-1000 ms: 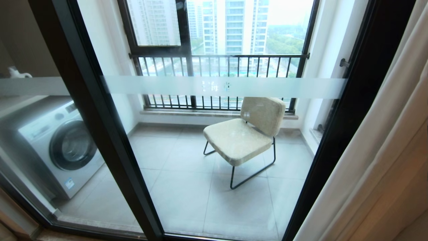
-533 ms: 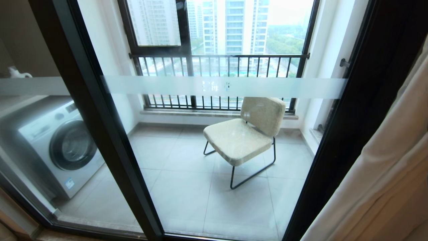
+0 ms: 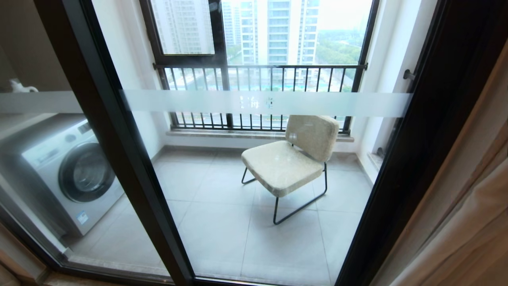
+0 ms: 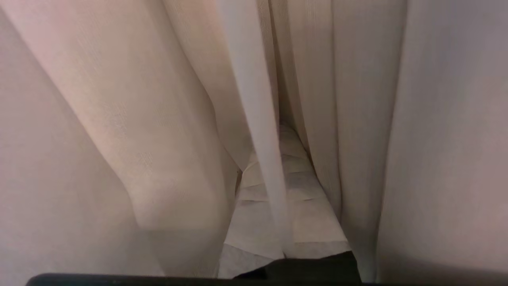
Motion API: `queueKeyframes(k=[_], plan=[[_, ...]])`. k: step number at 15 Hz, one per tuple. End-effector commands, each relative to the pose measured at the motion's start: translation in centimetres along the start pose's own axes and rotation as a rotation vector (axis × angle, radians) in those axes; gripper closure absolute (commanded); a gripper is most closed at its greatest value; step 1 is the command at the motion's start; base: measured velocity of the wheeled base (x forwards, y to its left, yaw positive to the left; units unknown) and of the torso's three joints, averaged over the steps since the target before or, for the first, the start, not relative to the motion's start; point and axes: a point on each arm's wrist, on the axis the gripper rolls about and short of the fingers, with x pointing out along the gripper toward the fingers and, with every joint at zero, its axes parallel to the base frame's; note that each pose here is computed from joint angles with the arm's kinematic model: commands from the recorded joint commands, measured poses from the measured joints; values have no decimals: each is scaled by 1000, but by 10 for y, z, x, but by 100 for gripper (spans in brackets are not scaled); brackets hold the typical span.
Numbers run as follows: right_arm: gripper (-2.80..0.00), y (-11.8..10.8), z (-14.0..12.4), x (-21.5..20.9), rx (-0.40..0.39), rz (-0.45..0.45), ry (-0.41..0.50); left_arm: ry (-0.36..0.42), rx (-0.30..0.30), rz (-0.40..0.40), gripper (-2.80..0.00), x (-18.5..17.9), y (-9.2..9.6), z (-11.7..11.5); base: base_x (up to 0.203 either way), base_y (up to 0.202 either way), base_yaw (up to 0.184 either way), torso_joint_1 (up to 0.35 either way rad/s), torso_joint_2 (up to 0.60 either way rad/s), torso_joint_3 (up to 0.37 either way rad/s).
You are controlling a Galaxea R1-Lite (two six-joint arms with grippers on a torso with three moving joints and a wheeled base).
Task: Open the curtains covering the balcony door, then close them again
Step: Pull the inner curtains open on both sides
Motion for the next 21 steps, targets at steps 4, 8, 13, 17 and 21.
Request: queueKeyframes(k=[4,8,13,17,21], plan=[[0,-48,-14,21,-20,-118,19,0,-1,0,0,0,0,0,0,0,0,0,0,0],[0,-73,-20,25,-40,-178,26,0,-1,0,0,0,0,0,0,0,0,0,0,0],[0,-69,-11,17,-54,-125,18,0,-1,0,0,0,0,0,0,0,0,0,0,0],[0,-51,-1,-12,-66,5,32,0,-1,0,0,0,0,0,0,0,0,0,0,0],[0,-23,13,-52,-65,208,35,0,-1,0,0,0,0,0,0,0,0,0,0,0]])
